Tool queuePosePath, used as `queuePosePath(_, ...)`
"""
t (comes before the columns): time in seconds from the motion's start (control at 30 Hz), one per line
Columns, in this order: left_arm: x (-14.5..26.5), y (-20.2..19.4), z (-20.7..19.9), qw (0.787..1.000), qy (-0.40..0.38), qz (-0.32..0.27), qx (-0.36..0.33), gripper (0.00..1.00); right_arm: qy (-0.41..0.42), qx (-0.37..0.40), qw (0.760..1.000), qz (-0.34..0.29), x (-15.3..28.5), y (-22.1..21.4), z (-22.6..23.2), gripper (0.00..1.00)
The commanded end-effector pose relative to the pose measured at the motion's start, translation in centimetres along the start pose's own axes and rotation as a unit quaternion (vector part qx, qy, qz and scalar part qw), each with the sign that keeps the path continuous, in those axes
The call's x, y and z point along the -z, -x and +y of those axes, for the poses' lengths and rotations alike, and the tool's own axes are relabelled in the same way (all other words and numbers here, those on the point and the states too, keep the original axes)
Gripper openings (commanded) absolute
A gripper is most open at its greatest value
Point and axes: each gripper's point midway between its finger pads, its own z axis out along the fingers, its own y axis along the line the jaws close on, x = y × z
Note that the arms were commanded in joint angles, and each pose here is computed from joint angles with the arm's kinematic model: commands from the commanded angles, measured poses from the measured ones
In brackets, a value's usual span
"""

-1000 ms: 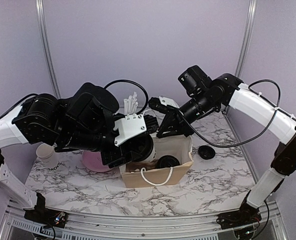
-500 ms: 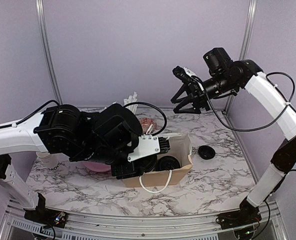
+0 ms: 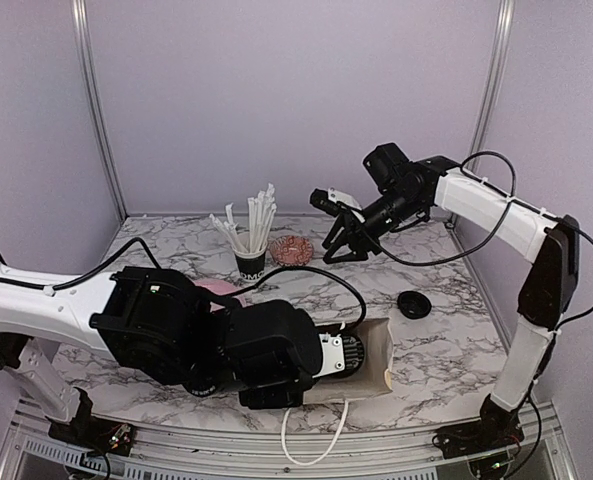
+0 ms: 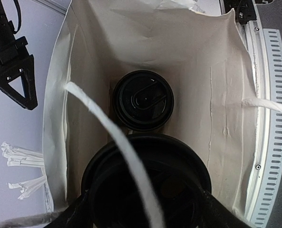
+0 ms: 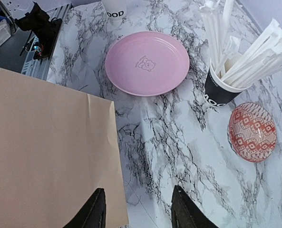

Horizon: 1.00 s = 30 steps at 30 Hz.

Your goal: Pack the takeout coffee

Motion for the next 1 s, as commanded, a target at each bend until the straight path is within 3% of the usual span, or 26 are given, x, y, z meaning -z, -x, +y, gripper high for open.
queuePosePath(0.0,-0.8,-1.2,-0.1,0.999,0.031,0.031,0.011,0.58,-0.001,-0.004,1.0,0.002,-2.4,-0.8,-1.7,0.45)
queuePosePath(0.37,-1.0,-2.5,-0.6,0.997,0.053,0.043,0.02,0.56,0.038,-0.068,0.996,0.04,-8.7,-5.6,-3.3,0.41)
queuePosePath(0.67,-1.1,-3.6,0.5,0.994,0.095,0.054,-0.017,0.55,0.063,-0.09,0.993,0.049,-10.4,-7.3,-2.5,0.4)
queuePosePath(0.97,-0.9,-3.2,0.6,0.995,0.09,0.022,-0.042,0.54,0.079,-0.12,0.987,0.072,-12.7,-10.0,-2.2,0.4)
